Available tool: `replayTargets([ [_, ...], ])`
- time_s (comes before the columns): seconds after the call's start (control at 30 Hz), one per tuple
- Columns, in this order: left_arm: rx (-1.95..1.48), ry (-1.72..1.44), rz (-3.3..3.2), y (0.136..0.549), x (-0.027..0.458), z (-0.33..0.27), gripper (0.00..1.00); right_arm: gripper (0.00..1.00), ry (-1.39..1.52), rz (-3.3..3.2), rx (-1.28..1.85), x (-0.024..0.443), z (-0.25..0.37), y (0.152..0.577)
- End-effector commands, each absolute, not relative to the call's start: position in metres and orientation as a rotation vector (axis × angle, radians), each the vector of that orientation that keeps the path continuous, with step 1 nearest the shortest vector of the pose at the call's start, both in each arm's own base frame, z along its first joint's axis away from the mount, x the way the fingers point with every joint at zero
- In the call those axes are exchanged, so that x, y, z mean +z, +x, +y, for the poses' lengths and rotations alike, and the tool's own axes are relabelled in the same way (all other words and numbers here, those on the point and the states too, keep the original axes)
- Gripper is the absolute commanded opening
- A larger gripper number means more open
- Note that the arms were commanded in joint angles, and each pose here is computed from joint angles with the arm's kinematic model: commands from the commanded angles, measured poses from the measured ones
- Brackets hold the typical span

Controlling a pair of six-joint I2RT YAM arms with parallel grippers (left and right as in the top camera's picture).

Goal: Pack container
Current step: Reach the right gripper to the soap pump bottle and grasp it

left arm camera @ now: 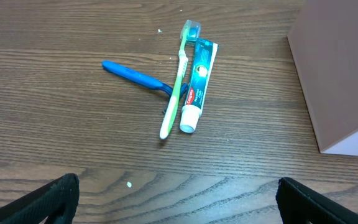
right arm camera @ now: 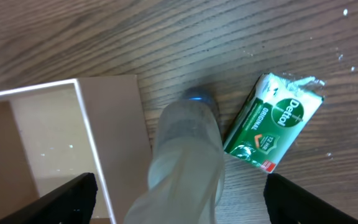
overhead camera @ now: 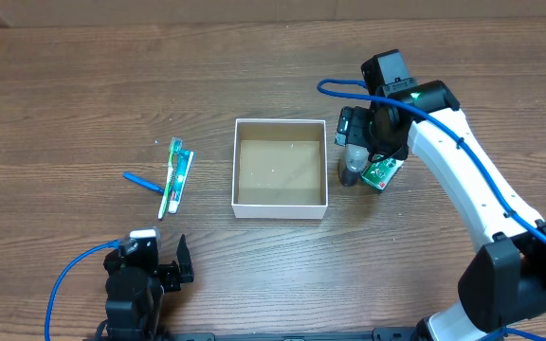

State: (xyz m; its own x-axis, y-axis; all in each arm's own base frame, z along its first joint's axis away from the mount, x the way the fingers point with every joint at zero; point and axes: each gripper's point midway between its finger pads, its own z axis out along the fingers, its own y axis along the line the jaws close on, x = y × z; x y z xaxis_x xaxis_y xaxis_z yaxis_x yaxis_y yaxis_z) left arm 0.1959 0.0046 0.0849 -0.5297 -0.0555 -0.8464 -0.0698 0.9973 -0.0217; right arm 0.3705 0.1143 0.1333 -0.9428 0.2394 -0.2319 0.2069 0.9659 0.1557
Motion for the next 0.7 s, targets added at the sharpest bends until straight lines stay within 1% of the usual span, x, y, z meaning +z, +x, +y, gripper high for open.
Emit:
replayTargets([
  [0.0,0.022,-0.071,2.134,0.196,0.081,0.004,1.0,0.8,0.361,2.854,0.16,0.13,0.113,0.378],
  [0.07,0.022,-0.071,2.134,0.196,0.081,0.004,1.0,0.76,0.362,2.867,0.157,0.122,0.113,0.378],
  [0.13,0.022,-0.071,2.134,0.196,0.081,0.004,1.0,0.7,0.363,2.869,0.155,0.116,0.114,0.38],
  [0.2,0.022,-0.071,2.134,0.196,0.081,0.004,1.0,0.67,0.368,2.871,0.155,0.115,0.114,0.38],
  [0.33,0.022,-0.071,2.134,0.196,0.081,0.004,1.0,0.66,0.368,2.882,0.148,0.114,0.113,0.377],
  [0.4,0.022,-0.071,2.134,0.196,0.081,0.004,1.0,0.58,0.368,2.882,0.148,0.114,0.113,0.377],
  [0.43,0.022,-0.071,2.134,0.196,0.081,0.004,1.0,0.56,0.368,2.884,0.148,0.114,0.113,0.377],
  [0.57,0.022,-0.071,2.134,0.196,0.081,0.004,1.0,0.56,0.362,2.897,0.137,0.112,0.114,0.374],
  [0.63,0.022,-0.071,2.134,0.196,0.081,0.004,1.0,0.53,0.364,2.892,0.121,0.112,0.112,0.375],
  [0.67,0.022,-0.071,2.134,0.196,0.081,0.004,1.0,0.49,0.365,2.899,0.122,0.112,0.112,0.373],
])
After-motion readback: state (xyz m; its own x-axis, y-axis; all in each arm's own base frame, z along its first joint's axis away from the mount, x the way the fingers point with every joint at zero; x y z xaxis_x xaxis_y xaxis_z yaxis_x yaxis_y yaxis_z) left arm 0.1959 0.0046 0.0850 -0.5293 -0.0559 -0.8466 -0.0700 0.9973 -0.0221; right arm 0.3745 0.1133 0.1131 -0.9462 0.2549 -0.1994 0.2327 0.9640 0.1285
